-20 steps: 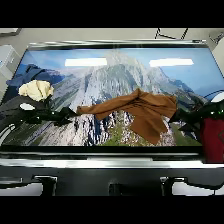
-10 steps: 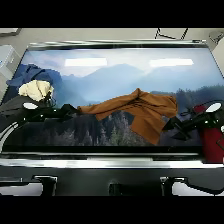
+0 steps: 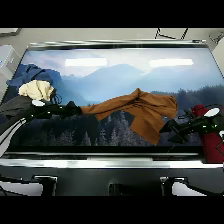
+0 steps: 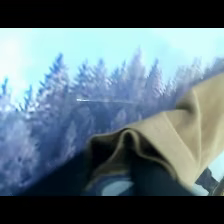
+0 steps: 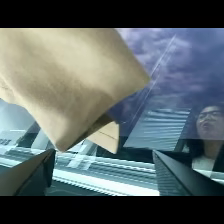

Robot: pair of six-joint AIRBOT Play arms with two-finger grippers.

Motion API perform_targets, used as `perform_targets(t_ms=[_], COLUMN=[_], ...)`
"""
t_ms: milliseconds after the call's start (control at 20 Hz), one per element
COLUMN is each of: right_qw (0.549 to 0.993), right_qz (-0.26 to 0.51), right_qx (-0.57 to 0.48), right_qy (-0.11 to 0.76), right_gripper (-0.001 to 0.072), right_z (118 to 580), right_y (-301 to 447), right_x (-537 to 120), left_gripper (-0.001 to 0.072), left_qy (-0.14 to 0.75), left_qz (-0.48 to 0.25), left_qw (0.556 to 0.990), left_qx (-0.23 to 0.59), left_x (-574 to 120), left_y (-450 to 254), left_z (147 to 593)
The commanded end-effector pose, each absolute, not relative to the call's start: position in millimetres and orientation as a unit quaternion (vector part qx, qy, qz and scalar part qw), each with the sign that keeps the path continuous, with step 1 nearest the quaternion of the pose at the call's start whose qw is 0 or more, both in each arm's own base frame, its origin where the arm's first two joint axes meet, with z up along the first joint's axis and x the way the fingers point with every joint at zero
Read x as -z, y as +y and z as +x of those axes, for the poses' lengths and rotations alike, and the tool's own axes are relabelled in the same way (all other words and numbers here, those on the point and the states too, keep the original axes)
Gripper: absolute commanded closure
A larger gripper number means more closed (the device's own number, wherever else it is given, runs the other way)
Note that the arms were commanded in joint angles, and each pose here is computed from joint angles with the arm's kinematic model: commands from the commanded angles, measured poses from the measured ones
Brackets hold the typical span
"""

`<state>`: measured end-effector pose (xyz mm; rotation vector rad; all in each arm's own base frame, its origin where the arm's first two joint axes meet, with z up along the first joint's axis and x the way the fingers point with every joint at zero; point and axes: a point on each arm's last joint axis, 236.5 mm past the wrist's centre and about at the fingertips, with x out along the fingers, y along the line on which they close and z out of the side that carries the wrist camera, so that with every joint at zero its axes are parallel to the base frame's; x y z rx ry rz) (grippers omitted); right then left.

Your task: Fold the clothes and pants, and hang the long-sleeved shirts on hangers.

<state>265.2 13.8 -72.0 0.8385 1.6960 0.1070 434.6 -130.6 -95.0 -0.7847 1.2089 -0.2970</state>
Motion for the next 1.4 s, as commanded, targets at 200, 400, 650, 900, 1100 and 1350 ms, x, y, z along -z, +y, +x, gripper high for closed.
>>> perform_targets(t_ms=[200,400,650,900,1100,1350], right_qw=[0.593,0.631,0.63,0.66,0.848,0.999], right_qz=[0.339,0.289,0.272,0.254,0.163,0.035], right_qx=[-0.051,-0.058,-0.06,-0.109,-0.146,-0.025], right_qy=[0.729,0.718,0.725,0.699,0.483,0.029], right_gripper=[0.0028,0.0008,0.0283,0.0675,0.0674,0.0673], right_z=[268.7,283.0,281.0,302.3,392.3,318.8], right_y=[24.4,58.9,87.3,93.0,73.3,5.6], right_x=[74.9,97.4,114.0,69.4,-131.5,-498.4], left_gripper=[0.0687,0.0688,0.0688,0.0689,0.069,0.069], left_qy=[0.546,0.54,0.539,0.483,0.249,-0.064], left_qz=[-0.336,-0.326,-0.325,-0.281,-0.214,-0.156], left_qw=[0.75,0.755,0.753,0.795,0.91,0.977], left_qx=[0.165,0.178,0.191,0.236,0.253,0.131], left_x=[86.5,70.7,59.1,1.4,-217.4,-507.9], left_y=[-139.1,-140.9,-145.0,-144.8,-106.3,-20.4], left_z=[433.1,430.4,426.2,432.5,457.2,341.4])
